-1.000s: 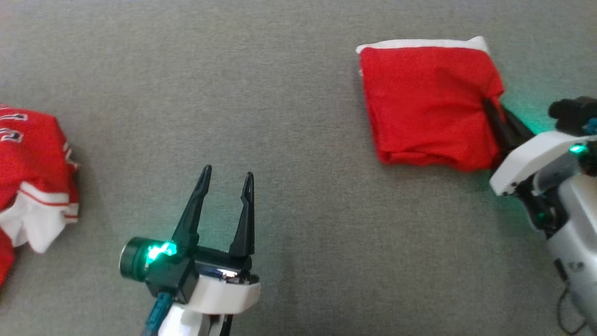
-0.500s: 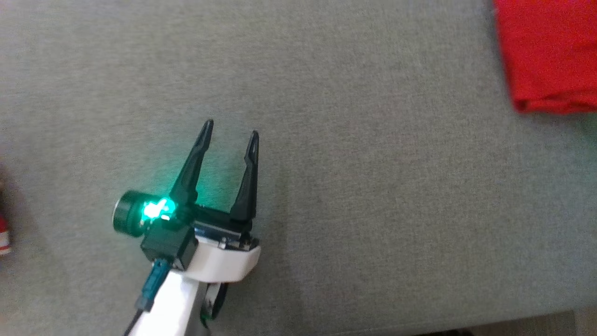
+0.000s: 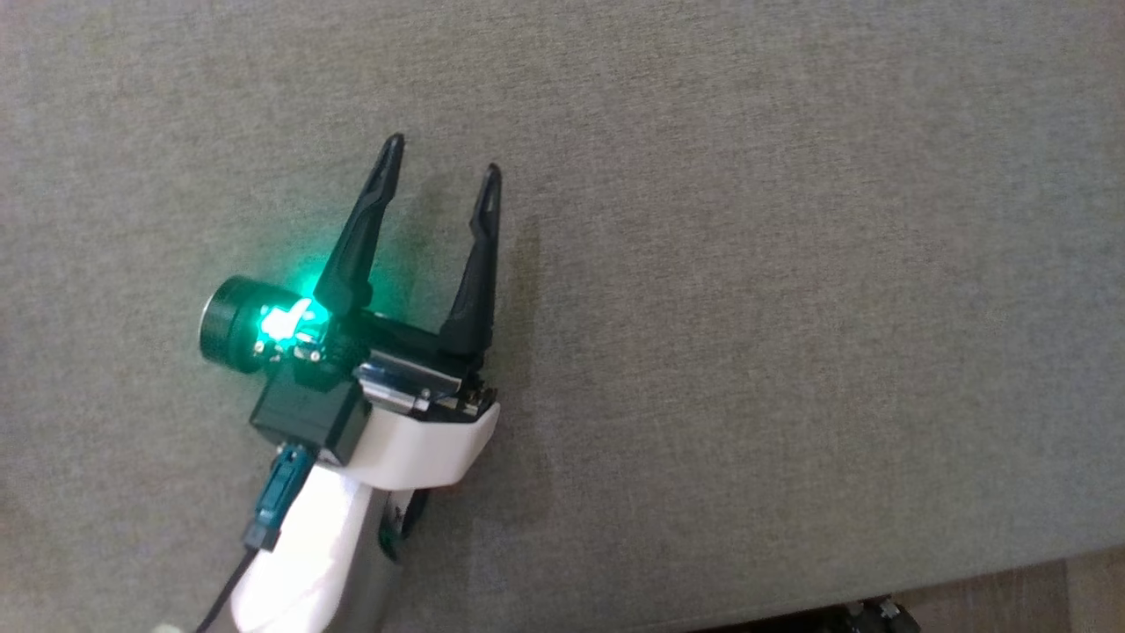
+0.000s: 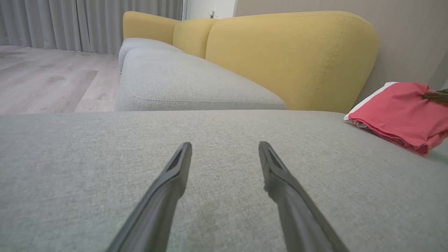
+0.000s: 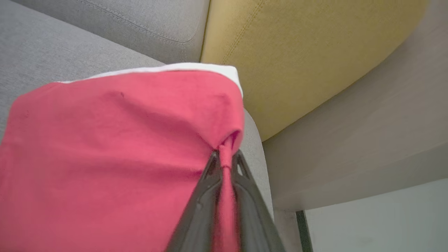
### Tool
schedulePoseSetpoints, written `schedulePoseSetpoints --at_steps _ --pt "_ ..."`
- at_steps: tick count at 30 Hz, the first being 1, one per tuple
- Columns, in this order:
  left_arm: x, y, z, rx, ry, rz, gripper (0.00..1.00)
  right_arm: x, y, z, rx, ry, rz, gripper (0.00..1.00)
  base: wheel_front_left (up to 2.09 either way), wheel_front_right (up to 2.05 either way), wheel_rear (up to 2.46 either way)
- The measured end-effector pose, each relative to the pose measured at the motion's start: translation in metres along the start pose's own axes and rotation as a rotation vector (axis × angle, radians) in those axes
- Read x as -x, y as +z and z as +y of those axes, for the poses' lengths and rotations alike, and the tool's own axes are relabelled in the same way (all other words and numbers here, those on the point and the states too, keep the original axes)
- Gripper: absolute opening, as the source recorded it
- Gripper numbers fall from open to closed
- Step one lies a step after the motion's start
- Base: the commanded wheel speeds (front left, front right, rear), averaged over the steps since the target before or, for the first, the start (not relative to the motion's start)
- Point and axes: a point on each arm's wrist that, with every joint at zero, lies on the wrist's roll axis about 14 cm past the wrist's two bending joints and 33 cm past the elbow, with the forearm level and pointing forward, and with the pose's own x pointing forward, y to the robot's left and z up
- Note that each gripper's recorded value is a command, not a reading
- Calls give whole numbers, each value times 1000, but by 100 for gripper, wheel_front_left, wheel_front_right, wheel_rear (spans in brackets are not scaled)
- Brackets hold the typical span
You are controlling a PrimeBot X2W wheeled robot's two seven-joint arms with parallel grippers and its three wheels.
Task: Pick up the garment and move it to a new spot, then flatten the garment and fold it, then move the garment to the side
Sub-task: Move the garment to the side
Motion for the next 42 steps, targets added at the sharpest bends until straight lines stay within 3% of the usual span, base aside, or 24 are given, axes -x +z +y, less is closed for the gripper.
schedulePoseSetpoints --at_steps 1,2,6,10,21,29,32,37,42 --pt "-1 0 0 0 -2 -2 100 -1 0 -2 14 -7 -1 89 0 0 0" --pt "-2 1 0 -2 -3 -4 100 -3 0 -4 25 -17 -1 100 0 0 0" --pt "-1 7 4 -5 12 -11 100 -8 12 -7 32 -55 -48 100 0 0 0" --pt "3 16 11 -15 45 -20 100 -6 17 18 -35 -29 -86 100 0 0 0" --pt "50 49 25 -59 177 -34 100 52 47 188 -323 298 -265 100 0 0 0" --pt "96 75 25 -64 256 -66 100 120 60 255 -499 420 -356 100 0 0 0" --pt "119 81 26 -61 302 -75 100 147 75 261 -559 428 -413 100 0 0 0" --pt "155 90 32 -66 376 -97 100 186 102 236 -609 355 -558 100 0 0 0" --pt "177 99 29 -75 389 -126 100 212 90 228 -588 312 -575 100 0 0 0"
